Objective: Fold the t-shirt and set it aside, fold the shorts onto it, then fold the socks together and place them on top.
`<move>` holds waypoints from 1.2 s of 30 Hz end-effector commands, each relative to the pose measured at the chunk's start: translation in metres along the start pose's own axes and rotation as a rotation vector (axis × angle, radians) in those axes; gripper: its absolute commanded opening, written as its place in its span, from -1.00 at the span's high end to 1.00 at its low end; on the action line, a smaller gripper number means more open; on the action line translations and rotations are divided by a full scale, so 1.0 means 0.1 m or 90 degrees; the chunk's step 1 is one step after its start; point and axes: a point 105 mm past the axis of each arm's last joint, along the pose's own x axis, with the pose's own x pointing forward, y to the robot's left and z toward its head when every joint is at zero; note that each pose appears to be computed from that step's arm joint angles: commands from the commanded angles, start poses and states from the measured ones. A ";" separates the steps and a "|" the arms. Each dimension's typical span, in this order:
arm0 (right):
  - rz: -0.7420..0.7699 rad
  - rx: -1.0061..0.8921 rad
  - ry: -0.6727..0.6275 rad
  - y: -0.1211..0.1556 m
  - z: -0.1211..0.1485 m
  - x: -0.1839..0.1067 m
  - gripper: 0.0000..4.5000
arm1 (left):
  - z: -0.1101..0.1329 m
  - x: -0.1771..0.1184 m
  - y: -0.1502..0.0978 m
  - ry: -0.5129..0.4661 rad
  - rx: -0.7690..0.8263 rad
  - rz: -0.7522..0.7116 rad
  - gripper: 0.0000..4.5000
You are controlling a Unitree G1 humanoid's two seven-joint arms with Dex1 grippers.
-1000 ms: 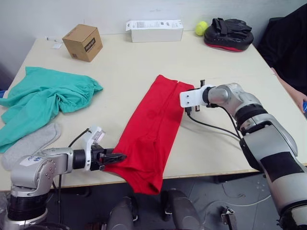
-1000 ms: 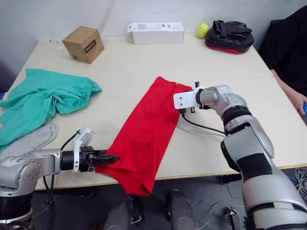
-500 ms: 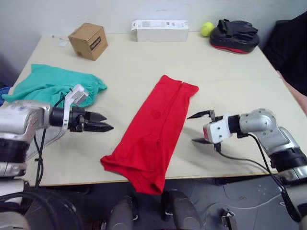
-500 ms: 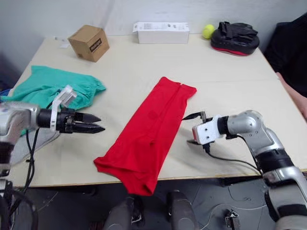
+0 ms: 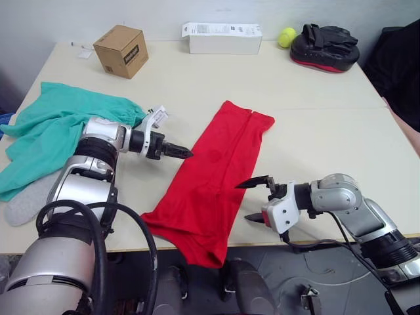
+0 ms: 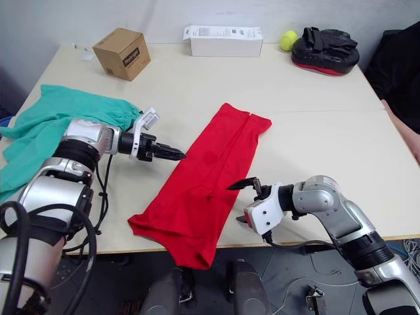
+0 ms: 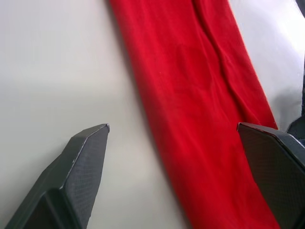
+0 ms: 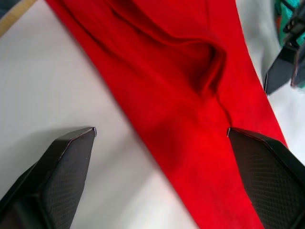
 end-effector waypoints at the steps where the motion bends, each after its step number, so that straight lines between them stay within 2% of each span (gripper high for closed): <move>1: -0.007 -0.052 -0.006 -0.04 0.07 0.06 -0.99 | 0.04 0.11 -0.02 -0.002 0.002 0.006 -1.00; 2: -0.007 -0.051 -0.007 -0.04 0.07 0.08 -0.99 | 0.04 0.15 -0.04 -0.005 -0.002 0.002 -1.00; 5: -0.005 -0.046 -0.011 0.00 0.07 0.15 -0.72 | 0.04 0.23 -0.07 -0.009 -0.008 -0.008 -0.73; 14: -0.005 -0.058 0.008 -0.02 -0.05 0.15 0.74 | -0.03 0.31 -0.04 -0.011 -0.032 0.000 0.59; 16: -0.003 -0.059 0.013 -0.02 -0.08 0.11 1.00 | -0.07 0.33 -0.02 -0.008 -0.036 0.005 0.89; 17: -0.001 -0.060 0.016 -0.02 -0.09 0.10 1.00 | -0.09 0.33 -0.01 -0.008 -0.039 0.008 0.99; 29: 0.027 -0.088 0.023 -0.09 -0.30 -0.12 1.00 | -0.19 0.18 0.09 -0.032 -0.097 0.012 0.99; 36: 0.070 -0.122 0.011 -0.09 -0.45 -0.20 1.00 | -0.32 0.04 0.01 -0.065 -0.144 0.003 0.99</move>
